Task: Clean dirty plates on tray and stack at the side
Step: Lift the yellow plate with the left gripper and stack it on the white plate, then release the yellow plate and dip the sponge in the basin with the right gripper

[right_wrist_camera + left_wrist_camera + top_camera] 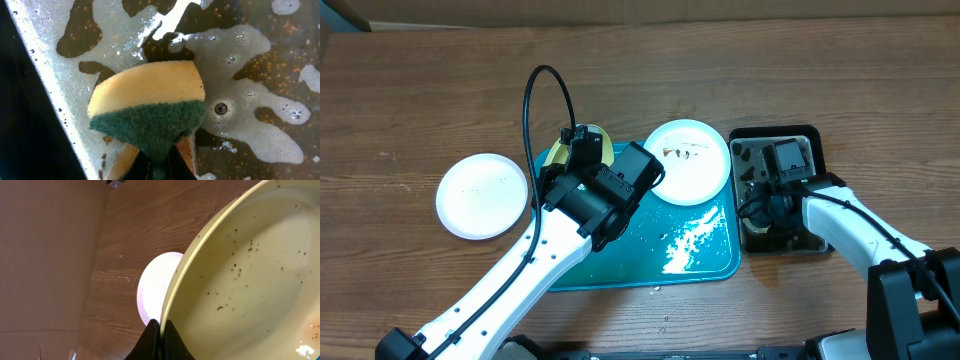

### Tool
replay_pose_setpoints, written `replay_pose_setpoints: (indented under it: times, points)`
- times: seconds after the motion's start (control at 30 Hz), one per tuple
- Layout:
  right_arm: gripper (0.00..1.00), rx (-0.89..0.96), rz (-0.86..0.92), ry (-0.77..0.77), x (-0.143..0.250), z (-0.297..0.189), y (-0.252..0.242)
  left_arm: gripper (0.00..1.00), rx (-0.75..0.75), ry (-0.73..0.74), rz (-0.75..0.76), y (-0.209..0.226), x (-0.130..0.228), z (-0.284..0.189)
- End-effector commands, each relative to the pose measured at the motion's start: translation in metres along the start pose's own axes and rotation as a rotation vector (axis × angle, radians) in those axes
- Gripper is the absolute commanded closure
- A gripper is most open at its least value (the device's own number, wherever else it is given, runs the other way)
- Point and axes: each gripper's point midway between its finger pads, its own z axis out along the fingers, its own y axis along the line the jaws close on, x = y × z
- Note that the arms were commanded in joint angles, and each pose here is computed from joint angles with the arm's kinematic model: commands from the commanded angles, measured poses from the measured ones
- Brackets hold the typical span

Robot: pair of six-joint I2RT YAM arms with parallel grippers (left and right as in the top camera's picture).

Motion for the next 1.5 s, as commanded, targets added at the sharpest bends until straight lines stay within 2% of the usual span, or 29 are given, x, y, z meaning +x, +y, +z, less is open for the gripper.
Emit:
replay_pose_setpoints:
  times: [0.0,0.17,0.37,0.47,0.63,0.77,0.93,1.1,1.23,1.27,1.37,1.47]
  points:
    - [0.96,-0.016,0.005,0.02,0.008,-0.001,0.0,0.96,-0.012,-0.025,-0.015,0.005,-0.008,-0.004]
    - [0.96,-0.015,0.005,0.02,0.008,-0.001,0.0,0.96,0.004,0.017,-0.057,0.006,-0.003,0.003]
    - [0.96,-0.013,0.002,0.025,0.009,-0.001,-0.001,0.96,0.067,0.202,-0.183,0.017,0.02,0.035]
    - [0.96,-0.012,0.001,0.027,0.009,-0.001,-0.001,0.96,0.111,0.327,-0.286,0.027,0.037,0.055]
    - [0.96,-0.011,0.001,0.027,0.01,-0.001,-0.001,0.96,0.181,0.511,-0.543,0.053,0.064,0.091]
    - [0.96,-0.01,0.001,0.03,0.01,-0.001,-0.002,0.96,0.173,0.592,-0.755,0.083,0.084,0.121]
    - [0.96,-0.007,0.001,0.036,0.012,-0.001,-0.002,0.95,0.141,0.653,-0.919,0.108,0.107,0.156]
    - [0.96,-0.006,0.001,0.037,0.012,-0.001,-0.002,0.95,0.151,0.738,-0.975,0.105,0.128,0.182]
    - [0.96,-0.006,0.001,0.037,0.012,-0.001,-0.002,0.87,0.154,0.793,-0.961,0.095,0.138,0.191]
    - [0.96,-0.006,0.001,0.037,0.012,-0.001,-0.002,0.83,0.166,0.798,-0.963,0.093,0.138,0.191]
    - [0.96,-0.006,0.001,0.037,0.012,-0.001,-0.002,0.74,0.263,0.782,-0.962,0.082,0.127,0.191]
    - [0.96,-0.006,0.001,0.037,0.012,-0.001,-0.002,0.72,0.416,0.754,-0.956,0.066,0.11,0.184]
